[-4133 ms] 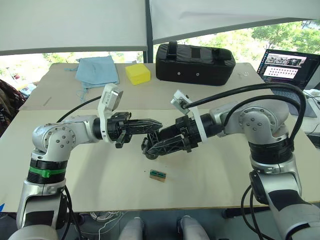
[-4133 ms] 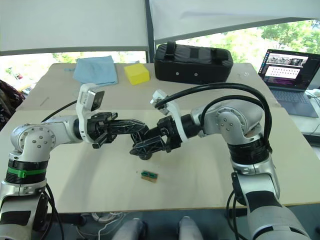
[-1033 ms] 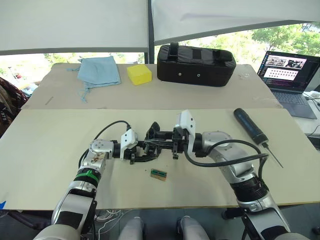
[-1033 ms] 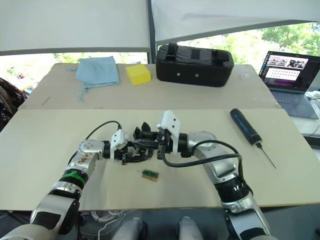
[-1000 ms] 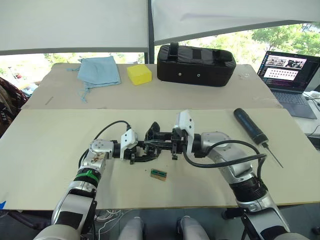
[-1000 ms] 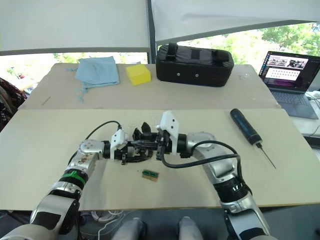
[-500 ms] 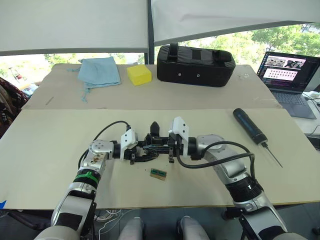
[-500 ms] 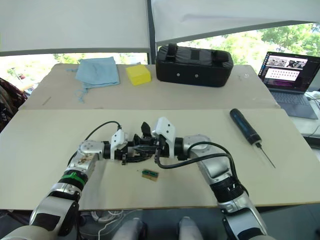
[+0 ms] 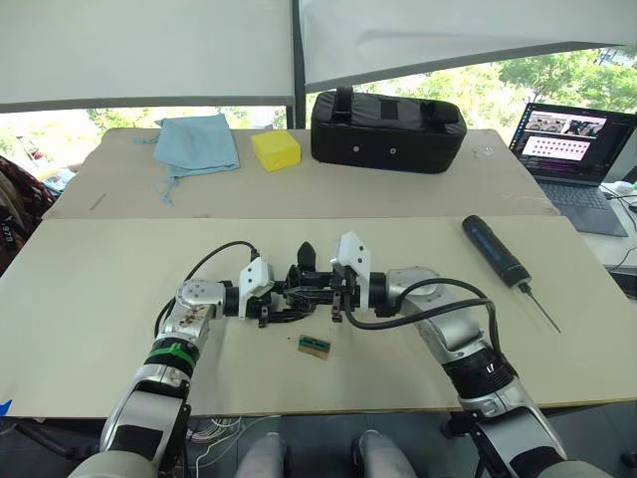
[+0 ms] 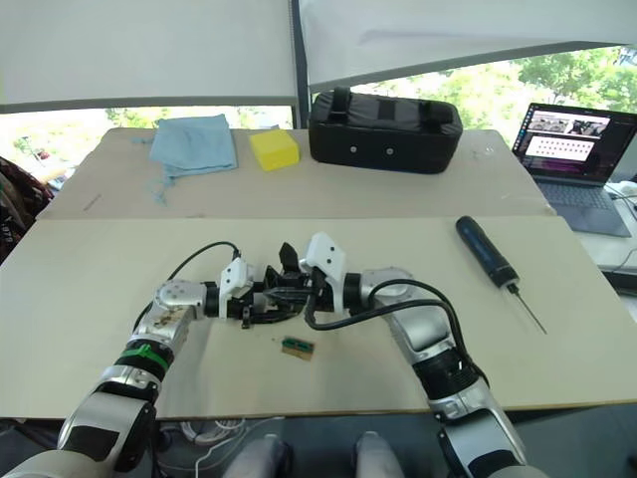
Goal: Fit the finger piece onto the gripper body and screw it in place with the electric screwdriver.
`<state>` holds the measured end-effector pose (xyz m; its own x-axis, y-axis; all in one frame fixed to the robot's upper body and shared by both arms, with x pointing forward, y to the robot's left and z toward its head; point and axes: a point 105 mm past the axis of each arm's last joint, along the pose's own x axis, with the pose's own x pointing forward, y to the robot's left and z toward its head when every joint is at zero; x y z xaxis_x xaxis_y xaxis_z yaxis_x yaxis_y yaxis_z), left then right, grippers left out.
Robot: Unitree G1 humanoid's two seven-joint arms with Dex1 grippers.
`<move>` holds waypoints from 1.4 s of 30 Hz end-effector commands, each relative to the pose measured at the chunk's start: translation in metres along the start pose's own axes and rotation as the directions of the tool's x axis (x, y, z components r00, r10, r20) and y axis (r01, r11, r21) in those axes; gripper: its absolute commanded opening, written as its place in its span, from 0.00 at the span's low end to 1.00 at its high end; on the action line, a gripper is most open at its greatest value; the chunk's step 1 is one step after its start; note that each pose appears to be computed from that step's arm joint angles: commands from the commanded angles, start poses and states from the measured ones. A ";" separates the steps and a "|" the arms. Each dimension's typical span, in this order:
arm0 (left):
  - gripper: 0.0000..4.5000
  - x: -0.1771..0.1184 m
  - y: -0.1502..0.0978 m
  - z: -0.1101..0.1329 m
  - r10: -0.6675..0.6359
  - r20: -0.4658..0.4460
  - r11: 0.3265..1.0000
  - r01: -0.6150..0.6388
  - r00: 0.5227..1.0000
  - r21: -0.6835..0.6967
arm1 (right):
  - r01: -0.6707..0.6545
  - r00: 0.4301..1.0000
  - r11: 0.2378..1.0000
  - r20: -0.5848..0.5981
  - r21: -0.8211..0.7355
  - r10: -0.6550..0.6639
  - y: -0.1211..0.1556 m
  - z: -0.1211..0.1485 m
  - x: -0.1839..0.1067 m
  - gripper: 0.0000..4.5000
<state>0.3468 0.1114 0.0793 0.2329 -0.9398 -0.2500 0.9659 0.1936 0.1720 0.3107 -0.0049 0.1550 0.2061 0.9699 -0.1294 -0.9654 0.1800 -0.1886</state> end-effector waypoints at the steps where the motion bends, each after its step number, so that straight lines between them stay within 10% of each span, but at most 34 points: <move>1: 0.51 0.001 -0.006 -0.006 -0.023 -0.025 1.000 0.023 0.999 -0.006 | -0.008 0.998 1.000 -0.055 0.028 0.010 0.002 -0.010 0.000 0.09; 28: 0.51 0.000 -0.006 -0.008 -0.013 -0.026 1.000 0.012 1.000 -0.017 | 0.083 0.968 0.975 -0.248 0.205 -0.030 0.000 -0.064 -0.010 0.09; 42: 0.51 -0.002 -0.007 -0.009 -0.009 -0.025 1.000 0.009 1.000 -0.016 | 0.030 0.976 0.990 -0.216 0.135 -0.001 0.004 -0.048 -0.005 0.09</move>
<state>0.3462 0.1127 0.0747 0.2507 -0.9342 -0.2537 0.9633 0.2147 0.1613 0.3117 -0.0046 0.1446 0.2130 0.9566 -0.1989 -0.9745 0.1934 -0.1136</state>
